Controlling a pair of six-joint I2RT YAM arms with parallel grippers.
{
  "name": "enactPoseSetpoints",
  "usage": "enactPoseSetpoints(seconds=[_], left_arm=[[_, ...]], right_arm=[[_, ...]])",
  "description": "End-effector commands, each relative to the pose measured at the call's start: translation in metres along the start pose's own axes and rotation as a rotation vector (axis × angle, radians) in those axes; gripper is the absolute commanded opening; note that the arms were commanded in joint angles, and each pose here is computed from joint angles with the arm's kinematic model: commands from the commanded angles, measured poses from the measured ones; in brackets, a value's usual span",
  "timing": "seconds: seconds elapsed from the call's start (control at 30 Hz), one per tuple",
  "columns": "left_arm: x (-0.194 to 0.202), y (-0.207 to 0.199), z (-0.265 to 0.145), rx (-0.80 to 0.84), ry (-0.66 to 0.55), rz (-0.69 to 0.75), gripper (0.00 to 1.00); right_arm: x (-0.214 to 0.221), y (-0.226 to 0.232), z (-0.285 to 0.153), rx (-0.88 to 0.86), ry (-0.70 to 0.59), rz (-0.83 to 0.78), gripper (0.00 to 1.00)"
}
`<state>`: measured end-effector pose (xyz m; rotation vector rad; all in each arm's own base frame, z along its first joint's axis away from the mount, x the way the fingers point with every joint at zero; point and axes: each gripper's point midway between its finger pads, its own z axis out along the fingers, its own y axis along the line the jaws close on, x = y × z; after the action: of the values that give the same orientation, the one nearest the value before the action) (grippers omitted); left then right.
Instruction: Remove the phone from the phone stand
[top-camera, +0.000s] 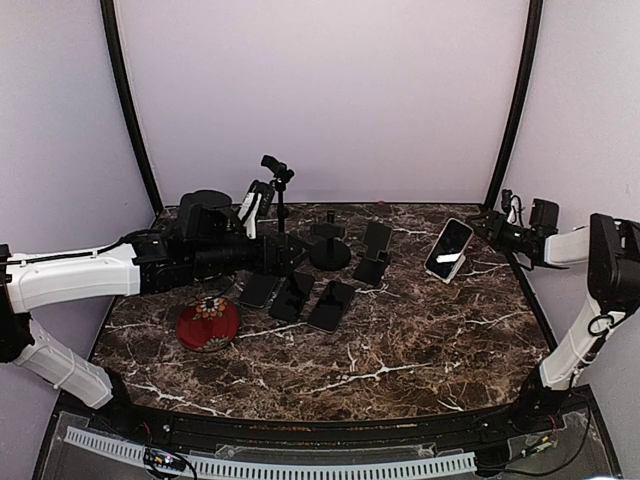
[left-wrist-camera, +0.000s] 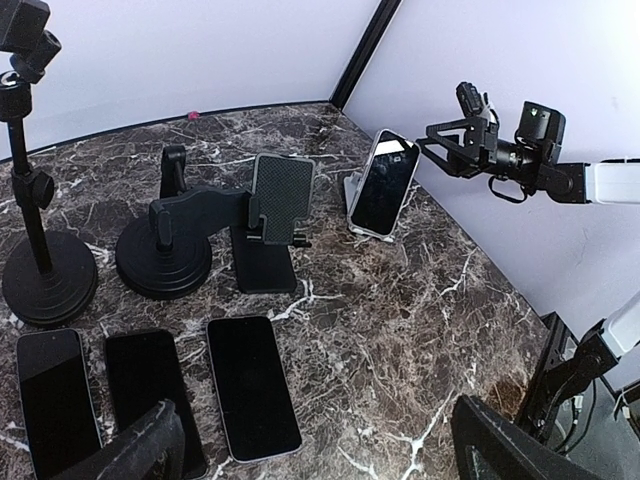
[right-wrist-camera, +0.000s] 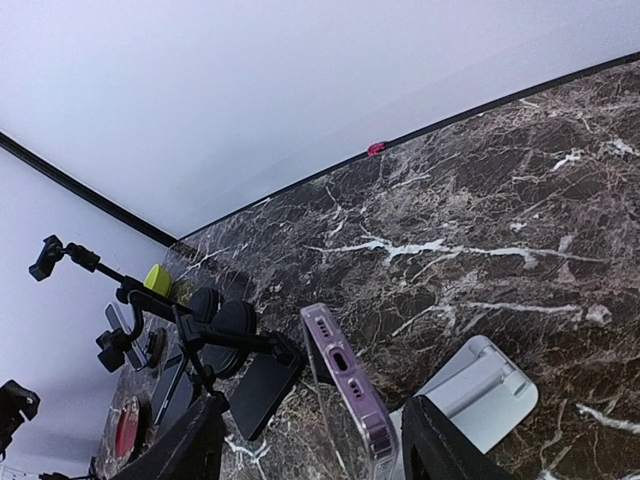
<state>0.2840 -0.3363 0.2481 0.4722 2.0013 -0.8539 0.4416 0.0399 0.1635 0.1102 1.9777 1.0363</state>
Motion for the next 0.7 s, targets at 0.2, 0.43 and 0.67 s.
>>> enactPoseSetpoints(seconds=[0.2, 0.43, 0.67], left_arm=[[-0.021, -0.014, 0.000, 0.037, -0.050, 0.002, 0.95], [-0.022, -0.014, 0.002, 0.040, -0.047, 0.001, 0.95], [-0.021, -0.013, 0.003, 0.035, -0.045, 0.001, 0.95]], right_arm=[[-0.015, -0.005, 0.015, -0.044, -0.005, -0.062, 0.59], [-0.009, -0.008, 0.024, -0.077, 0.019, -0.046, 0.48], [-0.003, -0.001, 0.030, -0.118, 0.044, -0.059, 0.35]])
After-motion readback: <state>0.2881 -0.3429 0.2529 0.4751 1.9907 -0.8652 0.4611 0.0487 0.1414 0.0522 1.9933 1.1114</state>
